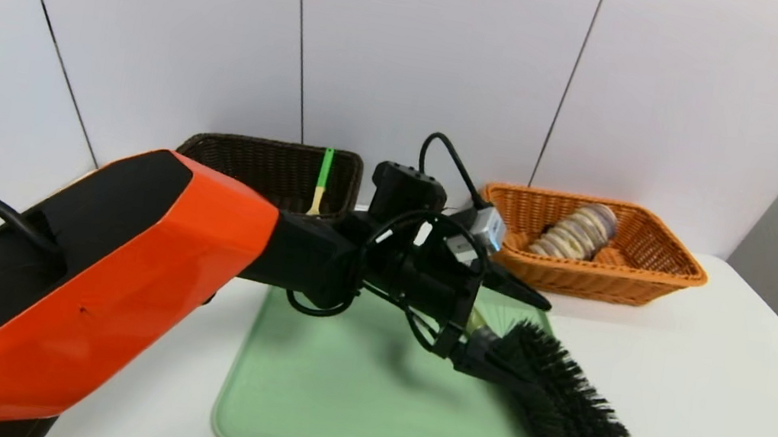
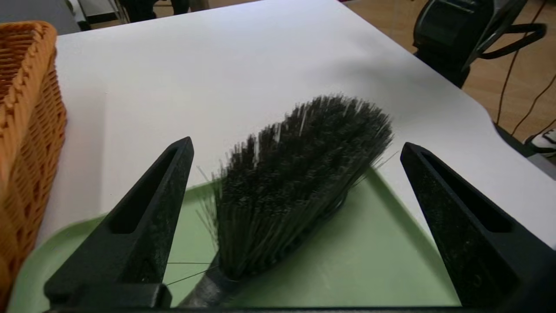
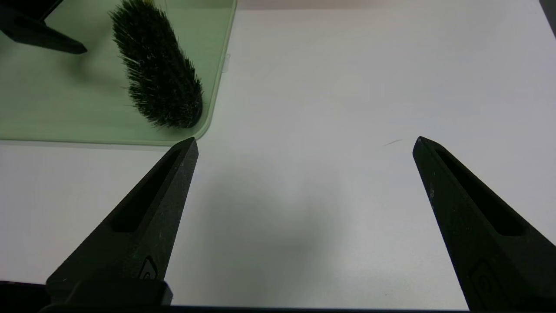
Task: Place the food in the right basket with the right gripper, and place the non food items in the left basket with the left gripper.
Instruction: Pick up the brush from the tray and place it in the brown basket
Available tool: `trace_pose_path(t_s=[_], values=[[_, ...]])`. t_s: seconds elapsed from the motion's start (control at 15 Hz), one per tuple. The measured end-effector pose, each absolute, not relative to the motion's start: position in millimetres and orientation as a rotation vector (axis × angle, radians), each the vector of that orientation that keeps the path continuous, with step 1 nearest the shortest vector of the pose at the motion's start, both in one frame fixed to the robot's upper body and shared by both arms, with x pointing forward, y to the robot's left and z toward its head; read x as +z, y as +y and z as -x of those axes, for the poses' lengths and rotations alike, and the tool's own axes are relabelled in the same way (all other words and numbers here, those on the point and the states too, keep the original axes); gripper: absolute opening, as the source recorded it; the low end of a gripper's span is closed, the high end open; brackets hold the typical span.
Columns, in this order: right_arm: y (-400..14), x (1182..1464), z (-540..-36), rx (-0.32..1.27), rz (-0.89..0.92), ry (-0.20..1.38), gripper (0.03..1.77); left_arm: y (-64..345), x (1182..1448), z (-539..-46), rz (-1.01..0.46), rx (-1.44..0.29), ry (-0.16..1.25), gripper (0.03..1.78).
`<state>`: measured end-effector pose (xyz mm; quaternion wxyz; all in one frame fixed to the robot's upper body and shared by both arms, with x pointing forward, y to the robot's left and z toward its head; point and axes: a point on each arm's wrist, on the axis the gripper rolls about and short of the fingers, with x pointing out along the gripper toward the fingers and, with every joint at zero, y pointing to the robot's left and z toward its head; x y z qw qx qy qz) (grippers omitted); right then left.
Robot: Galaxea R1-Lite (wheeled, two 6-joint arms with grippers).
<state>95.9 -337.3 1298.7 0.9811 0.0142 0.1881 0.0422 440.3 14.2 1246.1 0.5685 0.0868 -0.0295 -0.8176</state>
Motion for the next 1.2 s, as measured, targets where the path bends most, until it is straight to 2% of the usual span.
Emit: trace_pose_path(t_s=[0.4,0.73,1.0,1.2], values=[[-337.3,1298.8,-96.1,0.086,-0.029,0.38,1.71,9.5,1244.3,-448.0,-0.22,-1.908,-0.178,1.69],[-337.3,1296.4,-95.9,0.089,-0.028,0.387,1.71,5.7,1243.0,-450.1,-0.135,-1.962,-0.089,1.69],[-337.3,1295.0,-95.9,0.088,-0.027,0.39,1.71,-0.7,1247.1,-448.4,-0.148,-1.978,-0.178,1.69],[-337.3,1294.6,-95.7,0.088,-0.027,0.39,1.71,-3.3,1237.8,-450.5,-0.145,-1.979,-0.167,1.69]])
